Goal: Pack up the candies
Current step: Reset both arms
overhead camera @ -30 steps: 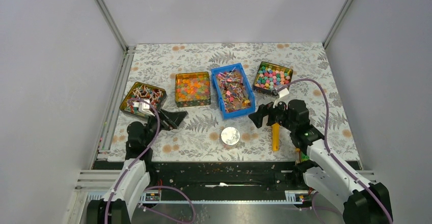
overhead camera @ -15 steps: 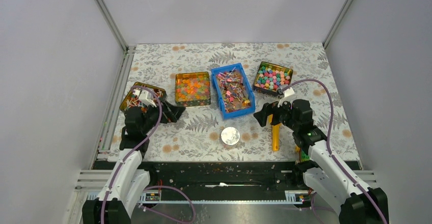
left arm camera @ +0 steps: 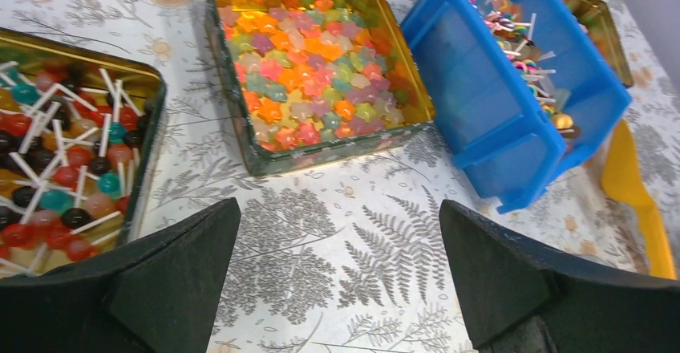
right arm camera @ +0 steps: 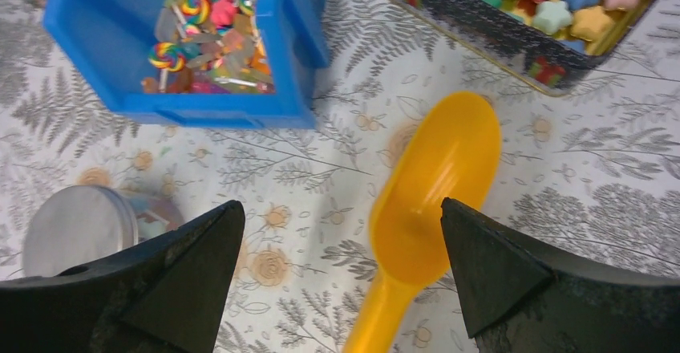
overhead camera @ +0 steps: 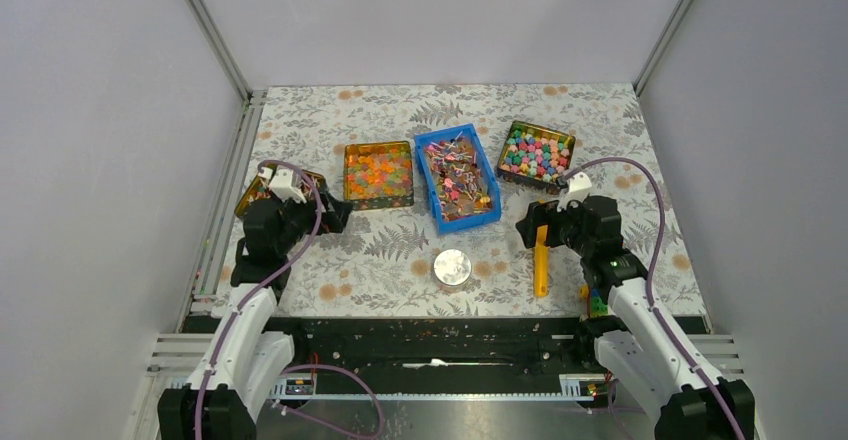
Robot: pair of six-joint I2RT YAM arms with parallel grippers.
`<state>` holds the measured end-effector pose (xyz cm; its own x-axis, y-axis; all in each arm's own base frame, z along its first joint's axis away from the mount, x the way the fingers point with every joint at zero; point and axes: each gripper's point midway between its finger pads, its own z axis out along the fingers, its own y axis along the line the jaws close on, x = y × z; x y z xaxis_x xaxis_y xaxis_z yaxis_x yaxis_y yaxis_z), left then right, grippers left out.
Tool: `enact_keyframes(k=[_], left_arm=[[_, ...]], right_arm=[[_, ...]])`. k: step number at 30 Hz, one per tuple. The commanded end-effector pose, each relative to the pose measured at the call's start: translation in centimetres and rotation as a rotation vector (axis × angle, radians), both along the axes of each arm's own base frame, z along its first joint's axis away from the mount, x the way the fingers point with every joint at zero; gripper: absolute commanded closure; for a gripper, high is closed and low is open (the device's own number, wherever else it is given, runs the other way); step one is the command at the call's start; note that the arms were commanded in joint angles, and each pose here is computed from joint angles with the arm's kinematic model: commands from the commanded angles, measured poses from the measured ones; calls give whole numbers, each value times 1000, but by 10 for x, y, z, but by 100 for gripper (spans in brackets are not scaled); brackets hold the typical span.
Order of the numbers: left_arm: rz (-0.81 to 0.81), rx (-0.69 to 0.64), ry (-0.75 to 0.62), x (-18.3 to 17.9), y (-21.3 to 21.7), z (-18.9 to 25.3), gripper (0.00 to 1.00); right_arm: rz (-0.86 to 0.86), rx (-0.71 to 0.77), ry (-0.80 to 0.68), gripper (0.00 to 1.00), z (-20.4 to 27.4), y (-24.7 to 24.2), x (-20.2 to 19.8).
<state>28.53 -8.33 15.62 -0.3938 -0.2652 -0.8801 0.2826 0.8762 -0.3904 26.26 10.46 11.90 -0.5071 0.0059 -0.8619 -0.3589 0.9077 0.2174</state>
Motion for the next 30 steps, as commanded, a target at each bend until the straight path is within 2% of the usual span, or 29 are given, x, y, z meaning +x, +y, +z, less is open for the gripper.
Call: enact_keyframes(k=[1,6,10,16,22,30], left_arm=[[101,102,-153,16,24,25,1],[185,140,-233,19,39,27,1],[257,170,-218,21,53,16,1],[212,291,-275,22,55,9,1],[264,339,-263,26,67,-9,1],[261,370,-305,33,68,-21,1]], right_arm=[[-86,-78,-45,0,9,-26,10],[-160,-101,-34,0,2,-44,13],[-231,-123,-34,0,-4,-61,16],[-341,-155,-49,0,-13,-86,22],[-426,-171,-83,0,-23,-105,34],[-440,-206,-144,0,-27,-118,53]])
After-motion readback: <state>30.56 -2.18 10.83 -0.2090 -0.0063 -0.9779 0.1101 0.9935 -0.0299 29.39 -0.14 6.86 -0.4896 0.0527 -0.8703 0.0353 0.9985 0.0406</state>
